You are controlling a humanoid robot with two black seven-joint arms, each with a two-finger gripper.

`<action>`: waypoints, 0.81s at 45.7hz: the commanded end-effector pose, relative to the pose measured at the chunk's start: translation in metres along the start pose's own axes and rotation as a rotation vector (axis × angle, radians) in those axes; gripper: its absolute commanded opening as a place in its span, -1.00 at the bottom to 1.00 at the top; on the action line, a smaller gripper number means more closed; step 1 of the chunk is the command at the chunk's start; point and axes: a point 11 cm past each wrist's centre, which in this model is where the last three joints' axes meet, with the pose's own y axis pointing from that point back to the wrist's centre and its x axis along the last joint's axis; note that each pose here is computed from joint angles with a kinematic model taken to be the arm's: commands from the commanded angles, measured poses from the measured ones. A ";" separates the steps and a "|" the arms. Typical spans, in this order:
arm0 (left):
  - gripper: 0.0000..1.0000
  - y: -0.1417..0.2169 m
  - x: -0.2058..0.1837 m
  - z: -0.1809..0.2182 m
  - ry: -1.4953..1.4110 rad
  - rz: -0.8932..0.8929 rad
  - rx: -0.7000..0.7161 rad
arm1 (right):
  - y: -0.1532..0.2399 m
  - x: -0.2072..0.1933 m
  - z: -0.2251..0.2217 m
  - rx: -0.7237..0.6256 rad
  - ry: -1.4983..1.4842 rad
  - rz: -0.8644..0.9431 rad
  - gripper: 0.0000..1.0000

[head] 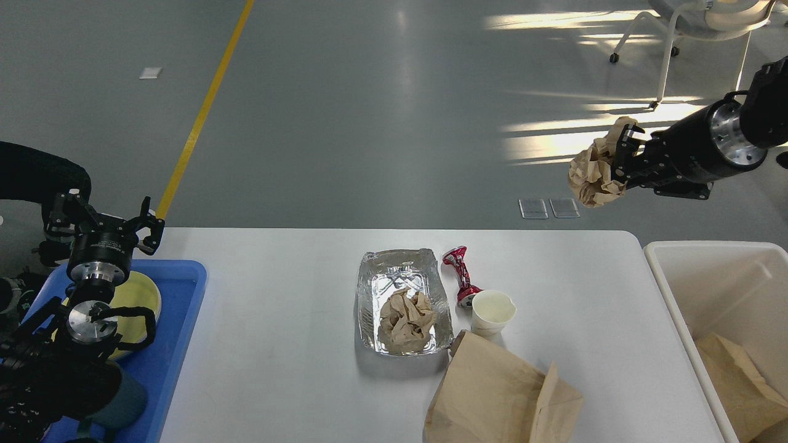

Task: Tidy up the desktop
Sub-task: 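Carry the crumpled paper into the white bin and release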

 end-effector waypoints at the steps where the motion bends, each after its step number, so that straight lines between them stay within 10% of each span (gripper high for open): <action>1: 0.93 0.000 0.000 0.000 -0.001 0.000 0.000 | -0.013 0.019 0.029 -0.060 -0.077 0.088 -1.00; 21: 0.93 0.000 0.000 0.000 -0.001 0.000 0.000 | -0.097 -0.014 0.261 -0.564 -0.341 0.361 -1.00; 27: 0.93 0.000 0.000 0.000 0.000 0.000 0.000 | -0.097 -0.013 0.289 -0.623 -0.350 0.411 0.97; 37: 0.93 0.000 0.000 0.000 -0.001 0.000 0.000 | -0.104 -0.021 0.296 -0.644 -0.339 0.391 1.00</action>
